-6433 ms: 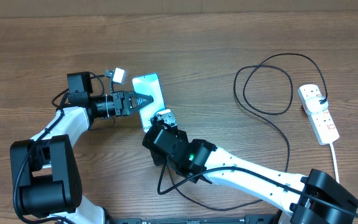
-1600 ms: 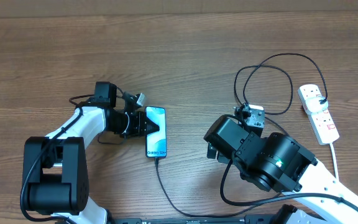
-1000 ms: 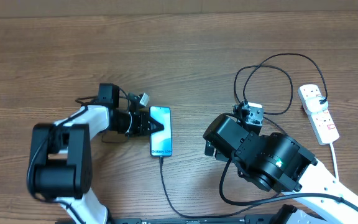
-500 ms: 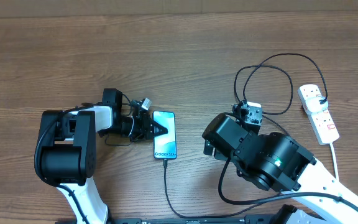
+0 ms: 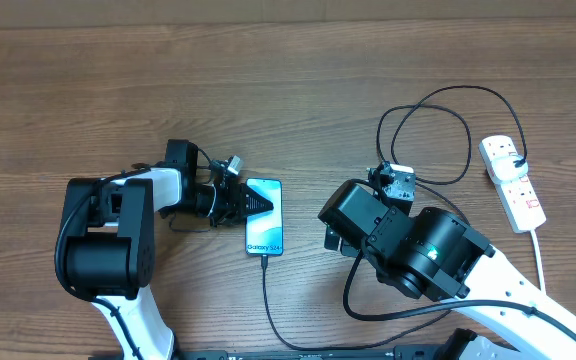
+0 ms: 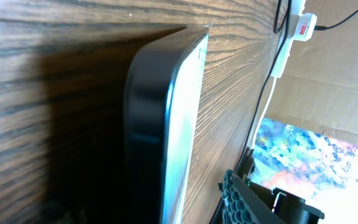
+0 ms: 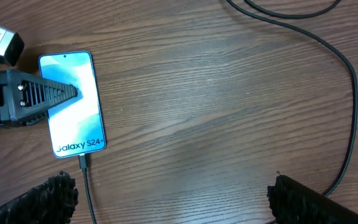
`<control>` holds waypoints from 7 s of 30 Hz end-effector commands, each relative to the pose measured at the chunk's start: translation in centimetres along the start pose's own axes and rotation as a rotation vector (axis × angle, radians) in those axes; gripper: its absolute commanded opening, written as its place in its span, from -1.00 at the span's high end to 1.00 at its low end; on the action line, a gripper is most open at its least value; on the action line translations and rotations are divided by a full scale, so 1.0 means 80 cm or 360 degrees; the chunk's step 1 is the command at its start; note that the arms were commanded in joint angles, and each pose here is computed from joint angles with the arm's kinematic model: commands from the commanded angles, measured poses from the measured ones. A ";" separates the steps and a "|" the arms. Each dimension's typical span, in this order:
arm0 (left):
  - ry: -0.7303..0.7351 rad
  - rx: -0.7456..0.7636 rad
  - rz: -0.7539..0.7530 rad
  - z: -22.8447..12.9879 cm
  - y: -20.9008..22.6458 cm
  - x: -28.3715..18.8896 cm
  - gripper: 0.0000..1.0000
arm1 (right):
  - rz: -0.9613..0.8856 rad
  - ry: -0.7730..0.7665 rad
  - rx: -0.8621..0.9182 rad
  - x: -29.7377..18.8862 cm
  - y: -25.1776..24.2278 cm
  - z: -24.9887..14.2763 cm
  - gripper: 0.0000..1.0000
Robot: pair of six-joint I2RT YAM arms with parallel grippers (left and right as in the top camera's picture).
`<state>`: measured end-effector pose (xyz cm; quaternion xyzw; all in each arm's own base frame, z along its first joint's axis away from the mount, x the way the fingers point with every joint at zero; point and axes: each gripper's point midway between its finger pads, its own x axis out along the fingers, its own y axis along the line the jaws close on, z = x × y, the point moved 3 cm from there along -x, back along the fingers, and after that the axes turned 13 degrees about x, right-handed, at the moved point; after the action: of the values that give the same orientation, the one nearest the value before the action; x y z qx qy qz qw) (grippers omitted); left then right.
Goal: Plug charger to phone and switch on socket
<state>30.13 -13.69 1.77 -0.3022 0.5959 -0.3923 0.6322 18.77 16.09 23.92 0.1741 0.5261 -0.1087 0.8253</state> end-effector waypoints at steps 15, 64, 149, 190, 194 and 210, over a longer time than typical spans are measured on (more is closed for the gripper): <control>0.0174 -0.0136 0.0754 -0.023 0.081 -0.019 0.20 | 0.0016 -0.0012 0.0021 -0.007 0.002 0.004 -1.00; 0.0259 0.0200 0.1007 -0.015 0.087 0.000 -0.92 | 0.0096 -0.0036 0.0051 -0.004 0.019 0.009 -1.00; 0.0008 -0.0079 0.1507 0.078 -0.008 -0.120 -0.99 | -0.0037 0.0089 0.0553 0.045 0.018 0.037 -1.00; -0.1213 0.0400 0.1548 -0.096 -0.254 -0.312 -0.99 | -0.0219 -0.0245 0.0817 0.029 -0.063 0.112 -0.99; -0.1168 0.0378 0.1563 -0.097 -0.249 -0.308 -0.99 | -0.0255 -0.0229 0.0804 0.029 -0.068 0.108 -1.00; -0.1101 0.0346 0.1585 -0.089 -0.239 -0.301 -0.99 | -0.0404 -0.0214 0.0854 0.029 -0.098 0.108 0.49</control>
<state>20.77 -2.25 29.97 -0.0300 0.3791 0.0047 0.9249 23.96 6.64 22.92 0.2920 0.4564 -0.3417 0.7679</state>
